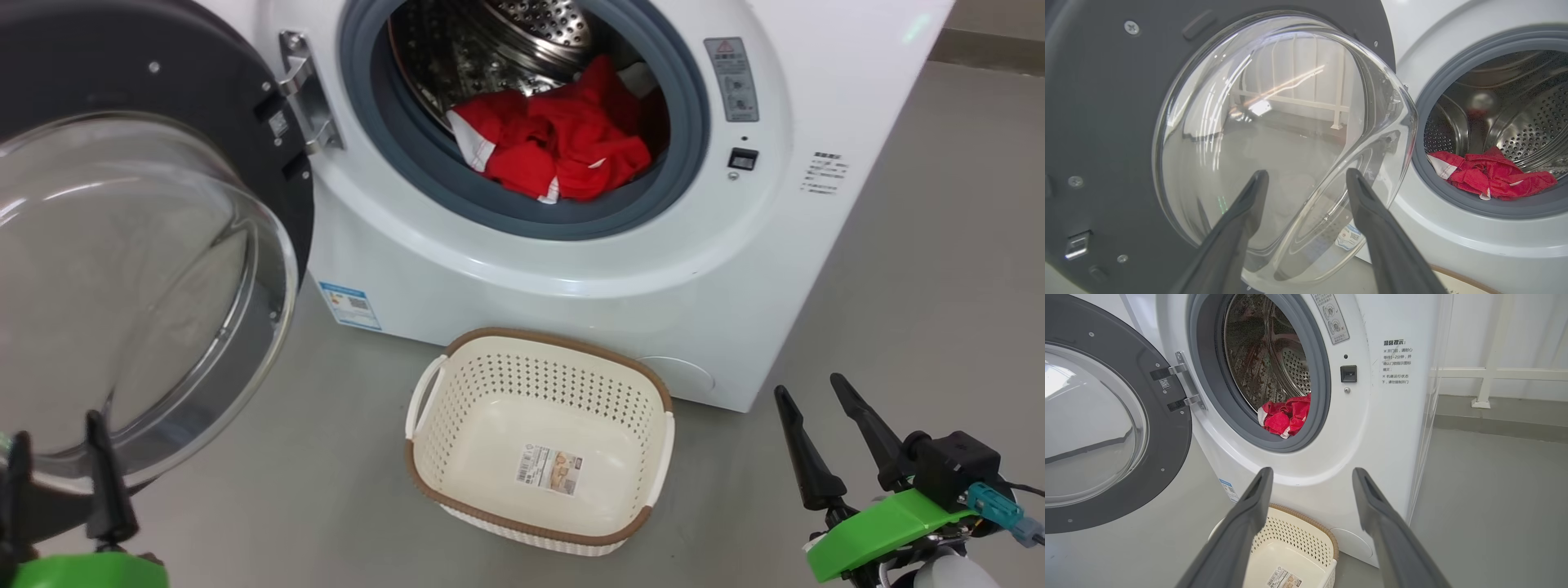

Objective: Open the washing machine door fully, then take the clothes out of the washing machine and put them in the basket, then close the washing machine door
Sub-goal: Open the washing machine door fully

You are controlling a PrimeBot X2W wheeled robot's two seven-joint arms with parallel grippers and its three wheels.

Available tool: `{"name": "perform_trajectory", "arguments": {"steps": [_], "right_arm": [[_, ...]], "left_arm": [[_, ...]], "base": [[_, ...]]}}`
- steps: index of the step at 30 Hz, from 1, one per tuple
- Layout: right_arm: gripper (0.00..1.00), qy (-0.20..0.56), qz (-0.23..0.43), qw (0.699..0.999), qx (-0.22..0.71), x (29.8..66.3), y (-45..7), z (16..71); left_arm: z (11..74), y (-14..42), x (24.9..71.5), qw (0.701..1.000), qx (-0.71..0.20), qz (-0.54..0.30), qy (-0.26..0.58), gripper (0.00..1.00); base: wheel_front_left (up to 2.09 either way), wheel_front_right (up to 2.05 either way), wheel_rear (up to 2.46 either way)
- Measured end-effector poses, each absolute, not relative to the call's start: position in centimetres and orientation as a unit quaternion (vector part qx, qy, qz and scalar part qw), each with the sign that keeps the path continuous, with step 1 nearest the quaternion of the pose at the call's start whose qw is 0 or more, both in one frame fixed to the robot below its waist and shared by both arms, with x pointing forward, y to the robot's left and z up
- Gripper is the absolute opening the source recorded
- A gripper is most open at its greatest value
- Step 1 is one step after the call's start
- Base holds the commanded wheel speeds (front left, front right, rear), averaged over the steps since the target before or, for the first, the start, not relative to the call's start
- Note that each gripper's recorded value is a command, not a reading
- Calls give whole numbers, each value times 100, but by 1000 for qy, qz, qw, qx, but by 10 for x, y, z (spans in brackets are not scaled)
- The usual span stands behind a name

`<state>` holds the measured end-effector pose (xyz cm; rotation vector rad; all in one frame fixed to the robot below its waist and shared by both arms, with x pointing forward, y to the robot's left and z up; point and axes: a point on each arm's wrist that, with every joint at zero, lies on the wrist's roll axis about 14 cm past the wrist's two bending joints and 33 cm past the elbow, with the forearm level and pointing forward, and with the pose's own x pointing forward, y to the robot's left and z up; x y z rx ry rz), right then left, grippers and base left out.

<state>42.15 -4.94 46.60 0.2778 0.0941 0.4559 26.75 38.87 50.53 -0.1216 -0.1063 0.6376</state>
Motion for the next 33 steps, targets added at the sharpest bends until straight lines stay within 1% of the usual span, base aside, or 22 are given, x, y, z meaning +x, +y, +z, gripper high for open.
{"name": "perform_trajectory", "arguments": {"steps": [3, 15, 26, 33], "right_arm": [[100, 40, 214, 966, 140, 420, -57, 470], [100, 25, 149, 978, 143, 405, -105, 474], [100, 24, 87, 985, 144, 388, -148, 470], [100, 19, 52, 988, 146, 380, -171, 470]], "left_arm": [[501, 372, 277, 954, -76, 285, -50, 100], [493, 311, 317, 982, -91, 163, -32, 100], [492, 258, 350, 992, -104, 69, -24, 100], [488, 233, 366, 993, -115, 27, -15, 100]], "base": [[0, 0, 0], [0, 0, 0], [0, 0, 0], [0, 0, 0]]}}
